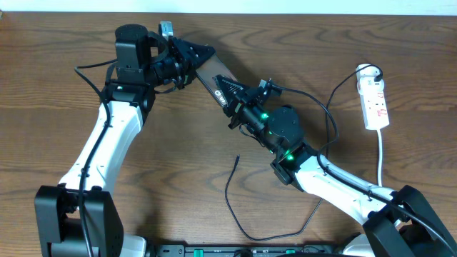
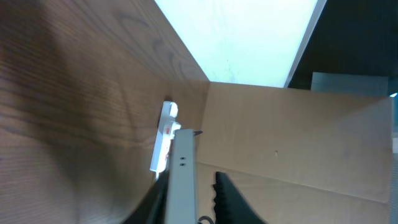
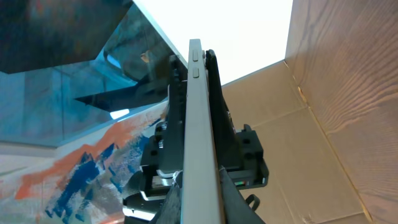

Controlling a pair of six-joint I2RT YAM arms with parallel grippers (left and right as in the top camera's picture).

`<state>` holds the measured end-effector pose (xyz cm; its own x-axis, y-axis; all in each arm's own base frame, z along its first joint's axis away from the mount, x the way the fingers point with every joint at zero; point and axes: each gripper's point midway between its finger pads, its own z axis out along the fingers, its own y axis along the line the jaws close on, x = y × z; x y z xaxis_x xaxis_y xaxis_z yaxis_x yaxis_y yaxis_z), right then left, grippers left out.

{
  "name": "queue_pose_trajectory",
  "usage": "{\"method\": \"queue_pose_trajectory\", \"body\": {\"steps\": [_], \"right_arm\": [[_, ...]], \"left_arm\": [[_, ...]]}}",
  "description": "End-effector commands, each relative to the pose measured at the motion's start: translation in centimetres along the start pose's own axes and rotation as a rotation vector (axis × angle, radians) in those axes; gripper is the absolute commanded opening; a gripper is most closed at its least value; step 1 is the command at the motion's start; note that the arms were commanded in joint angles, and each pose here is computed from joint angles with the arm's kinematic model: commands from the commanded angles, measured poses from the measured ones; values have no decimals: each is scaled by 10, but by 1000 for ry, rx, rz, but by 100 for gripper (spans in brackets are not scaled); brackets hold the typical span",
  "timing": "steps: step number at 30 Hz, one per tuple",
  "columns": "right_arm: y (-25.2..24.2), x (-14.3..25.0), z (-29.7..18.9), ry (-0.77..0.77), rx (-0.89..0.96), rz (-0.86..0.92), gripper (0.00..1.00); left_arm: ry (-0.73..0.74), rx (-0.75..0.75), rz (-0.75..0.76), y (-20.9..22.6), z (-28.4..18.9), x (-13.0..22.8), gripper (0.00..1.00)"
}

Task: Plug charger to phone and switch on socket
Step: 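Grasp the phone's top end with the left gripper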

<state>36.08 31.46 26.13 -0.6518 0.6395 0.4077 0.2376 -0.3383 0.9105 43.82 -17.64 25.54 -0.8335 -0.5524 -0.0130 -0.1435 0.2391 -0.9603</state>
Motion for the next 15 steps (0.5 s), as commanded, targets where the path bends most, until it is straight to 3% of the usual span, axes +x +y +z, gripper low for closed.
{"method": "queue_pose_trajectory", "body": {"steps": [1,5,15], "right_arm": [[7,7,2,21,-16,5,1],[7,7,2,21,-16,5,1],[5,6,2,18,-9,6,1]], "left_arm": [[-5,16,38,-8,-4,3,13],[-5,16,38,-8,-4,3,8],[-5,16,38,-8,-4,3,7]]}}
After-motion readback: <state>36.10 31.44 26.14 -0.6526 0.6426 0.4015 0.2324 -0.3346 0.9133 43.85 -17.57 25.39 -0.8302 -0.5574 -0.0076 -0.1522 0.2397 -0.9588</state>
